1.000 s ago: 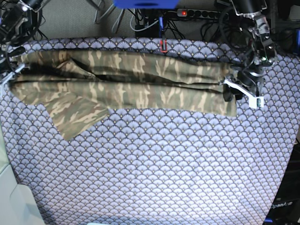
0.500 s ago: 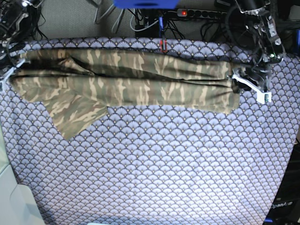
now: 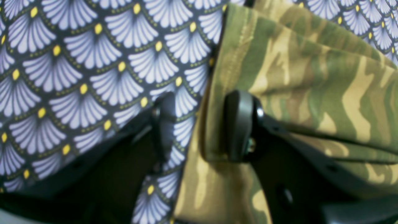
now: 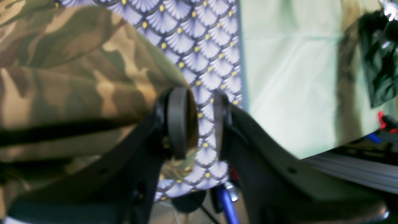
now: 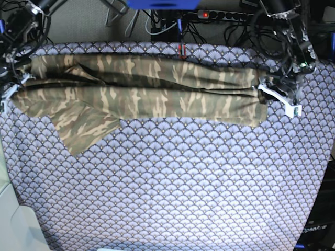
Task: Fold the T-shirt properly
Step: 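Lower the folded edge with the left gripper and release it, then grasp the shirt's hanging sleeve end with the right gripper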
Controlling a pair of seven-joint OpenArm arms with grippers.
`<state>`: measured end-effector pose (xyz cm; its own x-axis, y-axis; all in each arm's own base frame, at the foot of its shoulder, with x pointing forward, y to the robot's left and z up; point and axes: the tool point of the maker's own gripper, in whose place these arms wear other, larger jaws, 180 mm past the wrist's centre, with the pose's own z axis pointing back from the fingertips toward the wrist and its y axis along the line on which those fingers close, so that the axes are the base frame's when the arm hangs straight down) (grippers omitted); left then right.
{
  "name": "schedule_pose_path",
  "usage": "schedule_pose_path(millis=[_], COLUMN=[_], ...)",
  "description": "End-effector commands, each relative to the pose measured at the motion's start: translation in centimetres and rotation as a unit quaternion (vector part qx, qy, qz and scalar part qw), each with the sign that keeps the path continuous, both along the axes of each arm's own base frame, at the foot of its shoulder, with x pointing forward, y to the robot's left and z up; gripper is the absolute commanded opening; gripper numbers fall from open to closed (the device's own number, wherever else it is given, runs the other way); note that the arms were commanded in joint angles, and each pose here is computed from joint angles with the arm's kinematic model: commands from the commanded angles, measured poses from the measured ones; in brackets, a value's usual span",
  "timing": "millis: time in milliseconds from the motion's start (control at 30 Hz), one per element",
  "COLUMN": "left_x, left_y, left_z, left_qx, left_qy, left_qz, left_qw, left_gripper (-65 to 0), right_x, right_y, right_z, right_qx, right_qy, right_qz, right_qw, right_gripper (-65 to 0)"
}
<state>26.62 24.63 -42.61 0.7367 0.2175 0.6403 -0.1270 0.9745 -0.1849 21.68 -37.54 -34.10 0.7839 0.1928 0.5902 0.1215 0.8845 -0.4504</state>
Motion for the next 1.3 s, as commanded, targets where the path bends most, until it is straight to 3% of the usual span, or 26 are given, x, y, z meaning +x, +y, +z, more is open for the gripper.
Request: schedule_pose_path(millis=[0, 233, 567, 733, 1033, 1267], left_x=[0.6, 0.9, 1.3, 1.3, 0.0, -1.0], left_y=[-0.1, -1.4, -1.4, -1.0, 2.3, 3.0], left_z=[0.7, 0.4, 0.6, 0.7, 0.7, 0.5], left_qx=[0.006, 0.001, 0.0, 0.001, 0.01, 0.014], left_qy=[-0.009, -0.008, -0.011, -0.013, -0.01, -0.003], left_qz=[-0.008, -0.024, -0.024, -0.016, 0.034, 0.042], left_qw=[1.0, 1.0, 1.0, 1.0, 0.999, 0.999], left_gripper=[-38.9, -39.0, -39.1, -39.1, -39.1, -39.1], right_x=[0.9, 0.9, 1.3, 2.8, 6.6, 9.6], right_y=[-0.5, 0.6, 0.7, 0.6, 3.9, 3.6], right_z=[1.7, 1.0, 1.4, 2.3, 2.8, 2.7], right_qx=[-0.015, 0.0, -0.002, -0.003, 0.003, 0.005], right_qy=[-0.027, -0.03, -0.036, -0.053, -0.061, -0.022], right_qz=[0.001, 0.001, 0.004, 0.004, 0.063, 0.072], right_qw=[0.9995, 0.9995, 0.9994, 0.9986, 0.9961, 0.9971], right_gripper=[-49.0, -48.9, -41.7, -41.6, -41.6, -41.6])
